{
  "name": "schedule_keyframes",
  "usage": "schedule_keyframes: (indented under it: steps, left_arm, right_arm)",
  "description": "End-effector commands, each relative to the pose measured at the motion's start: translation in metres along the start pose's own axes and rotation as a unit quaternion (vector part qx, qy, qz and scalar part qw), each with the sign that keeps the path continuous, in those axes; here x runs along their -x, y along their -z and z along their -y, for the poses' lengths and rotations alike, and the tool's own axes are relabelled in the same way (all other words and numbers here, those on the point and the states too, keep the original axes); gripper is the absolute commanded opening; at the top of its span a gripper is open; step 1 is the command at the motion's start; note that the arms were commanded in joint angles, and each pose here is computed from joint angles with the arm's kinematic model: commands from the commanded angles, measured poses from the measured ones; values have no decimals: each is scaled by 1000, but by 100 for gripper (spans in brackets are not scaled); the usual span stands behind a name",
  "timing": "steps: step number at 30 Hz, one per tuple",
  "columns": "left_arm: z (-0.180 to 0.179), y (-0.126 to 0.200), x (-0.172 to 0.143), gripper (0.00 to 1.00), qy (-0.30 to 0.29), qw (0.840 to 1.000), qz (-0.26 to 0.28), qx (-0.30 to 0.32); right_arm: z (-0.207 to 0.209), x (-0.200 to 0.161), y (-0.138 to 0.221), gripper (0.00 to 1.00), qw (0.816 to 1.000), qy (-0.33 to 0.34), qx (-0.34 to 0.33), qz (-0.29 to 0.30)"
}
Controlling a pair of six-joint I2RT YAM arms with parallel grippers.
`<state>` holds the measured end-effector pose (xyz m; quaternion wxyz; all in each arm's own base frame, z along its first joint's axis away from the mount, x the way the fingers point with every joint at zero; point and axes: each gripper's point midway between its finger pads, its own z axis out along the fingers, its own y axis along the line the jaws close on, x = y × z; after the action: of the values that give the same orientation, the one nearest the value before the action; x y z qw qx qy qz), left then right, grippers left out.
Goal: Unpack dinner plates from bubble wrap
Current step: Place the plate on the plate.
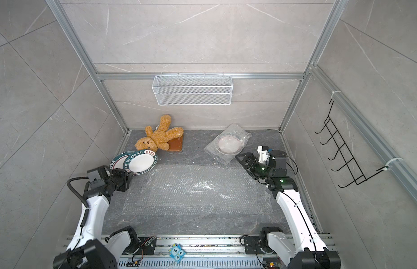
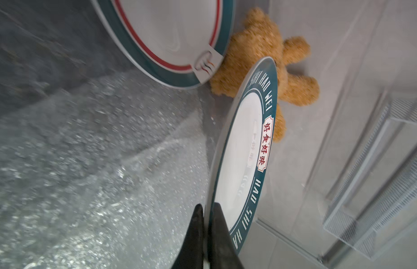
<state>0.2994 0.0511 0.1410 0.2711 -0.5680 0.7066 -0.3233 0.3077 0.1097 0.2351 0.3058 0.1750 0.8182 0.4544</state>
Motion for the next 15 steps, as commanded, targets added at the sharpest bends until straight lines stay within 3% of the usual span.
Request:
schedule_keyframes:
  steps: [1,7,15]
  left_arm:
    - [9,0,37,0,-32,998,54,-6]
    - [-4,-11,76,0,-17,995,94,11]
    - [-2,-16,104,0,-16,993,113,20]
  right_arm:
    - [-4,-6,-1,100,1000,-7,25,-11]
    - [2,-15,-1,100,999,-13,25,-21]
    - [11,-21,-4,100,999,-23,22,-26]
